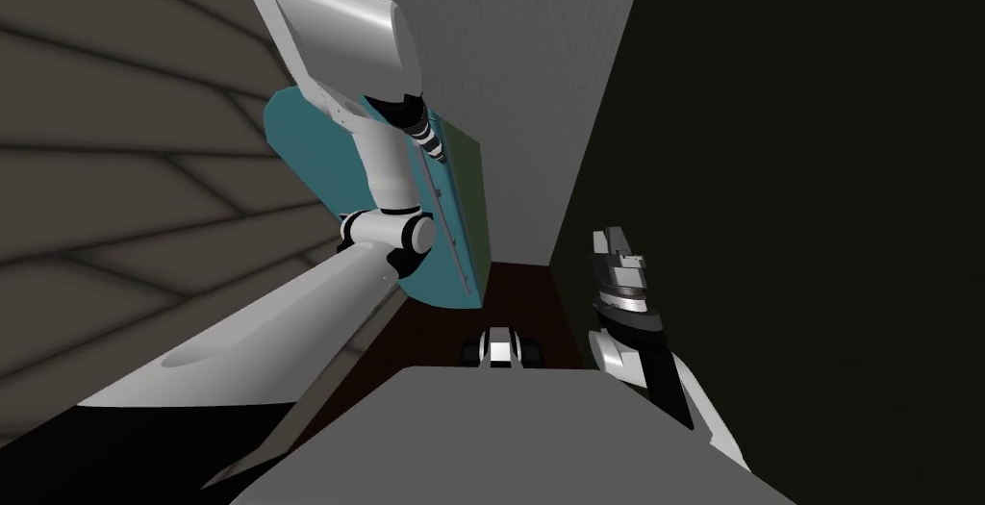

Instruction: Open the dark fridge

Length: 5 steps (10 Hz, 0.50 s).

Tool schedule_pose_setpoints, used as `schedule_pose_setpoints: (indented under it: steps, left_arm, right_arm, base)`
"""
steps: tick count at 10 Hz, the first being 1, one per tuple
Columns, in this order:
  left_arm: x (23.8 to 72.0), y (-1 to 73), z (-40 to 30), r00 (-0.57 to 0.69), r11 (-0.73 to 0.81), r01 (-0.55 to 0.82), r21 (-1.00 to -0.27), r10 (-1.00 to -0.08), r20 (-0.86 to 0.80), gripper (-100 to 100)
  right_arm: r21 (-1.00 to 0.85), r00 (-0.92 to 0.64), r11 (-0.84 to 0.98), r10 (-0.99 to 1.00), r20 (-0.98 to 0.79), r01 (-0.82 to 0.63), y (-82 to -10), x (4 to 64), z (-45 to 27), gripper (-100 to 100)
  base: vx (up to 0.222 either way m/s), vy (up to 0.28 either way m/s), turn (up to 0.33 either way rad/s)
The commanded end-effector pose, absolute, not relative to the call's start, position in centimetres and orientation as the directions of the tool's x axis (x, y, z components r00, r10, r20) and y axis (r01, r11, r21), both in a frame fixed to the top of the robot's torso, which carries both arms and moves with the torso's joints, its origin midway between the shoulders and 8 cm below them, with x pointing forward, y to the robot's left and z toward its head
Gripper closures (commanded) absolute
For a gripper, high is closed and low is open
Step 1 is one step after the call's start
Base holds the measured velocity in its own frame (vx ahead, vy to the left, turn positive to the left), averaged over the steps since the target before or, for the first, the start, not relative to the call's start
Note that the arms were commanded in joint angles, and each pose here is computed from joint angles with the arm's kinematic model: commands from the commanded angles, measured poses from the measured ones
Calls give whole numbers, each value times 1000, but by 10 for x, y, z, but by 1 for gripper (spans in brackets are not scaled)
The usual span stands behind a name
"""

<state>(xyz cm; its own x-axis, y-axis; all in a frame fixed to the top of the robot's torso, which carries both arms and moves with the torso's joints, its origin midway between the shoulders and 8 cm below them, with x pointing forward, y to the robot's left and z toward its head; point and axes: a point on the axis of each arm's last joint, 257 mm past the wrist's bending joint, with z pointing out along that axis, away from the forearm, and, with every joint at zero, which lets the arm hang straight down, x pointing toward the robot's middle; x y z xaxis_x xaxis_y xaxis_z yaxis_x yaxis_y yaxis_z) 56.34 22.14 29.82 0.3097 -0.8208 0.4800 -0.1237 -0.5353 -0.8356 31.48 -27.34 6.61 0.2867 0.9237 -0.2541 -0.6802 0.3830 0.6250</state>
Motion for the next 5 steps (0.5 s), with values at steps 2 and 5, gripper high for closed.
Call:
schedule_pose_setpoints:
  steps: [2, 5]
  left_arm:
    - [563, 219, 300, 305, -523, -123, -843, -828, 470, 100]
    - [553, 218, 303, 268, -523, -146, -840, -838, 475, 100]
  right_arm:
    - [625, 287, 383, 924, -254, -680, -273, 315, 66, 0]
    - [625, 287, 383, 924, -254, -680, -273, 315, 66, 0]
  base:
    - [27, -10, -11]
    - [-172, 130, -131]
